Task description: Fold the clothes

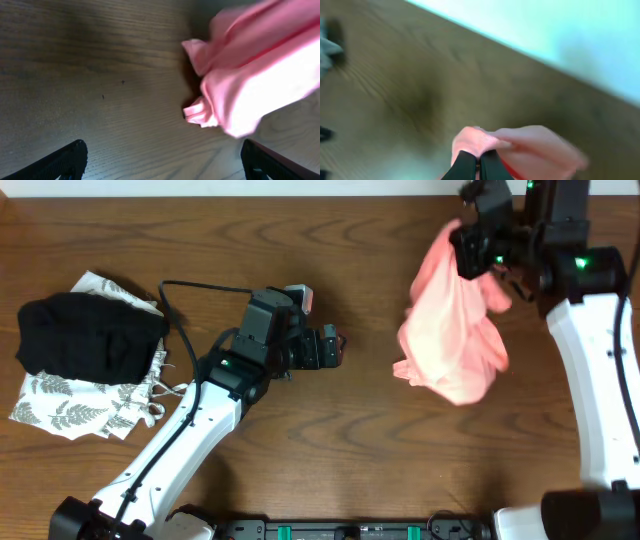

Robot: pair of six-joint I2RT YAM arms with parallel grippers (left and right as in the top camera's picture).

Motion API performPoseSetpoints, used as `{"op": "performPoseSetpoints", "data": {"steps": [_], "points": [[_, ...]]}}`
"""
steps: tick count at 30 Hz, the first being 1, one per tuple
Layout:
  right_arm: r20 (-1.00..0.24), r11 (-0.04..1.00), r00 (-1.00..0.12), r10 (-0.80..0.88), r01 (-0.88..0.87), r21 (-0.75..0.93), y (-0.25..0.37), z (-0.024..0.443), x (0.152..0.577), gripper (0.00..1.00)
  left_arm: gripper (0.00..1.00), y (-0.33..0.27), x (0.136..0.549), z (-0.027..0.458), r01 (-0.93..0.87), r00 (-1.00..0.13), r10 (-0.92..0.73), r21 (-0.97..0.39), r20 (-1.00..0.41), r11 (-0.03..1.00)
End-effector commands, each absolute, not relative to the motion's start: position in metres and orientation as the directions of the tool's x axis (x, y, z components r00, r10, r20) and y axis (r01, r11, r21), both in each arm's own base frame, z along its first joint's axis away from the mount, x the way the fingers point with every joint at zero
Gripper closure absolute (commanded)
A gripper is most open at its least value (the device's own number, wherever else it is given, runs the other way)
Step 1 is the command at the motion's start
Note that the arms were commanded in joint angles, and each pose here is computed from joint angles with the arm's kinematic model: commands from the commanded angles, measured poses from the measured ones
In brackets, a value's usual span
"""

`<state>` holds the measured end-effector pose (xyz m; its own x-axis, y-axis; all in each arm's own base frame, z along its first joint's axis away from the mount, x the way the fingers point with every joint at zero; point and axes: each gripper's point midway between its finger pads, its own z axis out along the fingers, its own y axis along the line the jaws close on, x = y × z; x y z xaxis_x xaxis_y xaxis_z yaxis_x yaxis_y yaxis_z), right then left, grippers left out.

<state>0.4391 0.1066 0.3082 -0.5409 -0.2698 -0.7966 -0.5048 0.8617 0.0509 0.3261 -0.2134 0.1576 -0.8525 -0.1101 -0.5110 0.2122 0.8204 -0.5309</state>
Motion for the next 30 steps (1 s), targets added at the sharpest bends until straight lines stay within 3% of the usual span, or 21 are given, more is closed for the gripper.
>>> {"op": "performPoseSetpoints", "data": {"steps": [1, 4, 8, 10, 17, 24, 30], "points": [[-0.766, 0.818, -0.566, -0.303, -0.568, 0.096, 0.135, 0.278, 0.445, 0.99, 0.02, -0.212, 0.330, 0.166, 0.221, -0.837, -0.116, -0.524, -0.535, 0.823], [-0.723, 0.804, -0.610, -0.324, -0.581, 0.130, 0.151, 0.241, 0.458, 0.96, 0.02, -0.212, 0.330, 0.166, 0.220, -0.837, -0.116, -0.524, -0.534, 0.823], [-0.648, 0.818, -0.682, -0.340, -0.555, 0.154, 0.158, 0.190, 0.471, 0.57, 0.02, -0.212, 0.330, 0.166, 0.221, -0.837, -0.116, -0.524, -0.535, 0.823], [-0.611, 0.868, -0.727, -0.314, -0.480, 0.125, 0.144, 0.176, 0.477, 0.48, 0.02, -0.212, 0.330, 0.166, 0.220, -0.837, -0.116, -0.524, -0.534, 0.823], [-0.555, 0.931, -0.803, -0.218, -0.342, 0.129, 0.097, 0.179, 0.468, 0.38, 0.02, -0.211, 0.330, 0.166, 0.219, -0.838, -0.115, -0.523, -0.533, 0.824], [-0.307, 0.953, -0.934, -0.180, -0.243, 0.179, 0.062, 0.134, 0.416, 0.37, 0.02, -0.211, 0.330, 0.166, 0.219, -0.838, -0.115, -0.523, -0.533, 0.824], [-0.279, 0.965, -0.950, -0.140, -0.195, 0.178, 0.056, 0.092, 0.408, 0.36, 0.02, -0.211, 0.330, 0.166, 0.219, -0.838, -0.115, -0.523, -0.533, 0.824]]}}
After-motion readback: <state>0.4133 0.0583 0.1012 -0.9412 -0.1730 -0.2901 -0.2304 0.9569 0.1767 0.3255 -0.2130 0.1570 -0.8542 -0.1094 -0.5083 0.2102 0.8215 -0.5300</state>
